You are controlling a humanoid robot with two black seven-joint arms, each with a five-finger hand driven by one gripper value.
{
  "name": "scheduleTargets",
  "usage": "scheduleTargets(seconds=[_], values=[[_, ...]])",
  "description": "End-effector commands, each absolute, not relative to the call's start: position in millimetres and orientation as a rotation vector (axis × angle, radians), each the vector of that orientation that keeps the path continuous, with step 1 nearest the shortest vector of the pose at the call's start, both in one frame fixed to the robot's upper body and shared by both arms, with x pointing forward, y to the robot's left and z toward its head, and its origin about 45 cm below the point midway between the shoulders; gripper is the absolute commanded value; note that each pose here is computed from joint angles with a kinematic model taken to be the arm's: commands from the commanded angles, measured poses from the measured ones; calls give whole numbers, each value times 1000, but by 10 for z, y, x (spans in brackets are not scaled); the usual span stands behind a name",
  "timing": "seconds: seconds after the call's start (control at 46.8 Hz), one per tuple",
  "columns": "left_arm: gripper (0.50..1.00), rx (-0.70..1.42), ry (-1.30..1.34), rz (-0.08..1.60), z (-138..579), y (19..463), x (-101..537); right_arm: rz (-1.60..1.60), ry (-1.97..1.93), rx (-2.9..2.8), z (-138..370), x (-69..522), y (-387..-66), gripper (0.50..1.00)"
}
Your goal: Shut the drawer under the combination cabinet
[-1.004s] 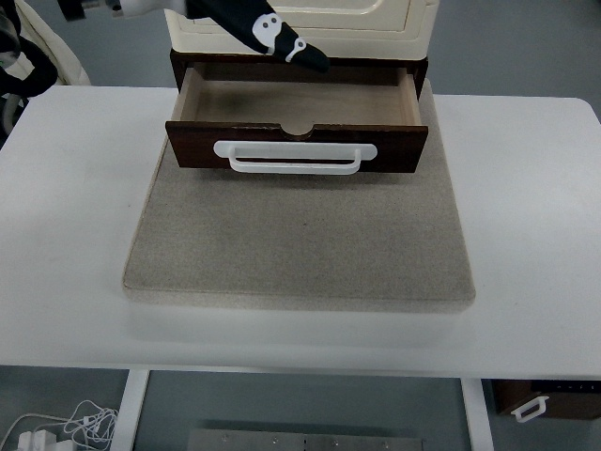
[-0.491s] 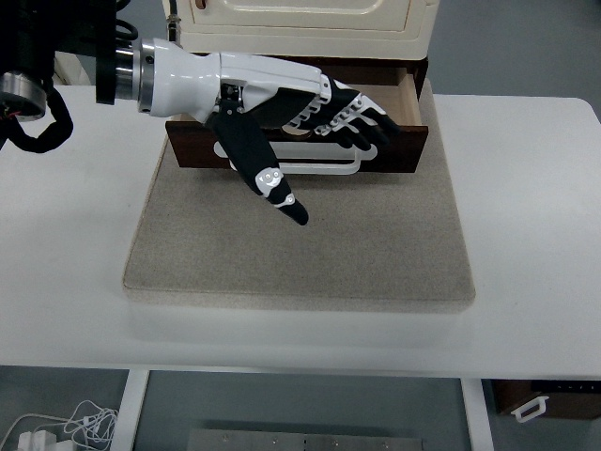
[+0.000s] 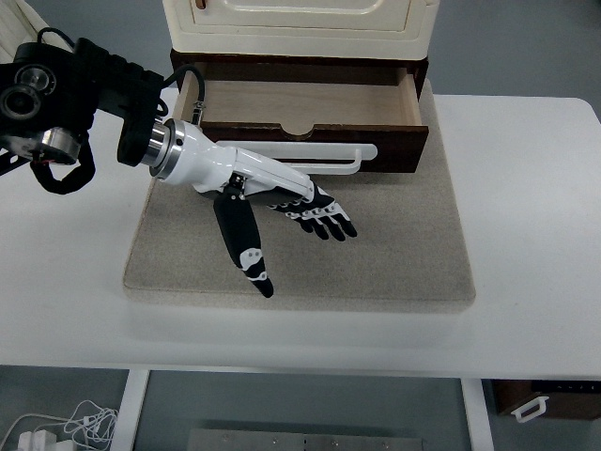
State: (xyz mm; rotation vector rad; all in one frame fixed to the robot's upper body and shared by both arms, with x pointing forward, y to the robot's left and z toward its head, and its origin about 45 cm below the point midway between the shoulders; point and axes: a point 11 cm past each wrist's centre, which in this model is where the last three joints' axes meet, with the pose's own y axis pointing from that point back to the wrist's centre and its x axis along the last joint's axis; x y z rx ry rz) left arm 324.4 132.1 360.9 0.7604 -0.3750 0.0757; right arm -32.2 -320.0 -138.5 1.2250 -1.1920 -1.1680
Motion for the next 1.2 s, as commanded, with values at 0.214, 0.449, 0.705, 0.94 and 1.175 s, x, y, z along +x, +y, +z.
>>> scheduleTargets(seconds=[0.214,0.449,0.705,0.94,1.175], values=[[999,932,-376,79,3436,1335,3327,-1169,-1193,1225,-1385,-322,-3200,952],[996,989,-392,112,3451,1292,3486,-1168,-1191,1225,-1385,-323,-3200,952],[999,1022,-415,149,3408,1288,3648,-1168,-1191,1225,-1385,-322,-3200,952],[996,1043,-440,178,3440,1331,3730,-1168,-1193,1224,-1384,-322,-3205,952],[996,1058,-463,202,3501,1360,3799,-1168,-1191,1225,-1385,-322,-3200,952]])
